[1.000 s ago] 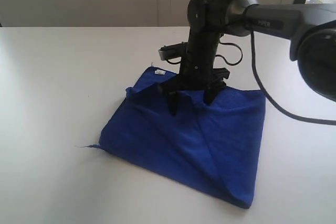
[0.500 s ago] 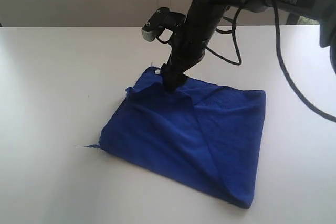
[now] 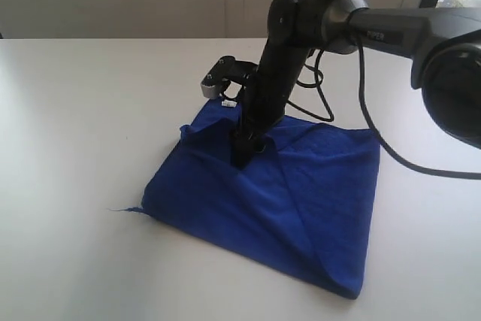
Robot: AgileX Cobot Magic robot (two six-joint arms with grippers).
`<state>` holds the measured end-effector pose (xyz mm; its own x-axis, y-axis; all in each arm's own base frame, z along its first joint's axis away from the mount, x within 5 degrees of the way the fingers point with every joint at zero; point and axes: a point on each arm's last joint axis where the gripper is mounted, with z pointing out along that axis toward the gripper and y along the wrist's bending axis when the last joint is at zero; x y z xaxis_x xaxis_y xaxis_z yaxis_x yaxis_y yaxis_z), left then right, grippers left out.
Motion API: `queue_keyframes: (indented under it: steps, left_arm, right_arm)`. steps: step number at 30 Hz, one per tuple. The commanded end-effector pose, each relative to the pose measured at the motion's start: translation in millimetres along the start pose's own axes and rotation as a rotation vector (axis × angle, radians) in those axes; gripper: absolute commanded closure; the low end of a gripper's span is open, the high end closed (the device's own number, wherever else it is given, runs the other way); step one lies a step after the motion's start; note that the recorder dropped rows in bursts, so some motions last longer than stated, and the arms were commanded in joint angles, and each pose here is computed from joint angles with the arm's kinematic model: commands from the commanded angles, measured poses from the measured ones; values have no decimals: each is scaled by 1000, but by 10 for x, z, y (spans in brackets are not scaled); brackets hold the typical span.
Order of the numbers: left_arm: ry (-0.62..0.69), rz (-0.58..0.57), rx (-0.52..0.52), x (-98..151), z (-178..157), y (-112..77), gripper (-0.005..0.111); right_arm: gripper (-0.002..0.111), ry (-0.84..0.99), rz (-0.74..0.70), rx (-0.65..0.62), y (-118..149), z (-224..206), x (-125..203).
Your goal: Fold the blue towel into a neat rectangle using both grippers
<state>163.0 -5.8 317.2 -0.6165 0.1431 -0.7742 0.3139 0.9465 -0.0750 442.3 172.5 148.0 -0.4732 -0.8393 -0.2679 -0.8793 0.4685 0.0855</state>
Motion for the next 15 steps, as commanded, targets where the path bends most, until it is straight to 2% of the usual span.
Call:
queue_keyframes:
  steps: [1,10,15]
  left_arm:
    - [-3,-3,12,10,-5,-23,107]
    - [-3,-3,12,10,-5,-23,107]
    - [-3,-3,12,10,-5,-23,107]
  right_arm:
    - [22,3,0,0,-47,102,34]
    - [22,4,44,37,-106,206,48]
    - [22,31,181,107,-177,252,87]
